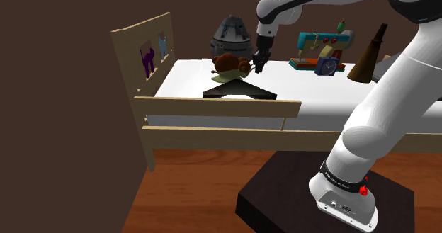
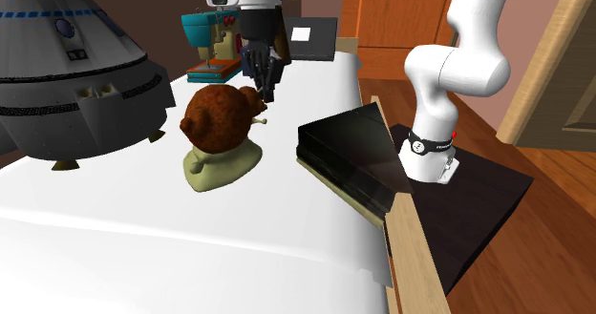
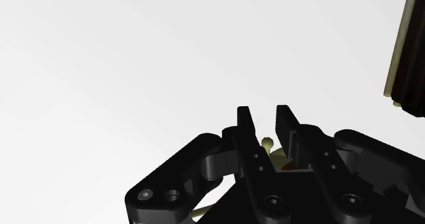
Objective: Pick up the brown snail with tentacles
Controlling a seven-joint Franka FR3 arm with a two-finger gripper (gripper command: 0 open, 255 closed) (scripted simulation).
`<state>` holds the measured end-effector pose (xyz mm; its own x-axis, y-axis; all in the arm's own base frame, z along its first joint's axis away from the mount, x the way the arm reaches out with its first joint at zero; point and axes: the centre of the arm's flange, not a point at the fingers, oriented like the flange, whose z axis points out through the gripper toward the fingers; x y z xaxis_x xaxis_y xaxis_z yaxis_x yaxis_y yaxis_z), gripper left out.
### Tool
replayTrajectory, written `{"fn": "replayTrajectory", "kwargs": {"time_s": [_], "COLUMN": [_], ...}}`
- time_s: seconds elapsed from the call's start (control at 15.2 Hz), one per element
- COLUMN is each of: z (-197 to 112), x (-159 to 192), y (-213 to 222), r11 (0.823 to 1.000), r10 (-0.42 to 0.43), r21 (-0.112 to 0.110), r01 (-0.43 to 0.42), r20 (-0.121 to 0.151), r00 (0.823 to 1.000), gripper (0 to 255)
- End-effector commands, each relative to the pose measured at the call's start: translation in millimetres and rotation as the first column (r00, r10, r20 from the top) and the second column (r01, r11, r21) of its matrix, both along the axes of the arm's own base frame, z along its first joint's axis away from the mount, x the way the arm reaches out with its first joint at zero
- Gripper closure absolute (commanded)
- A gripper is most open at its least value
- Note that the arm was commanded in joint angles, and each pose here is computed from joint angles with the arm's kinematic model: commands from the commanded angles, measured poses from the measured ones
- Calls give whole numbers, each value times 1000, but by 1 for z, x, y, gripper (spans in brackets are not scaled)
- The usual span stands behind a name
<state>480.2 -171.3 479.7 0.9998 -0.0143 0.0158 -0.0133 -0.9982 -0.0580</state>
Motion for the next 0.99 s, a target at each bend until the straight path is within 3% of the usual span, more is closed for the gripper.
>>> {"fn": "replayTrajectory", "kwargs": {"time_s": [0.0,0.92], "z": [10,75], "x": [-1,-1], "y": [0,0], "r11": [1000,1000], "r10": [-1,-1], "r21": [0,0], "r01": [1,1], "r20": [0,0], "r00": [1000,1000], "gripper": [255,255]}}
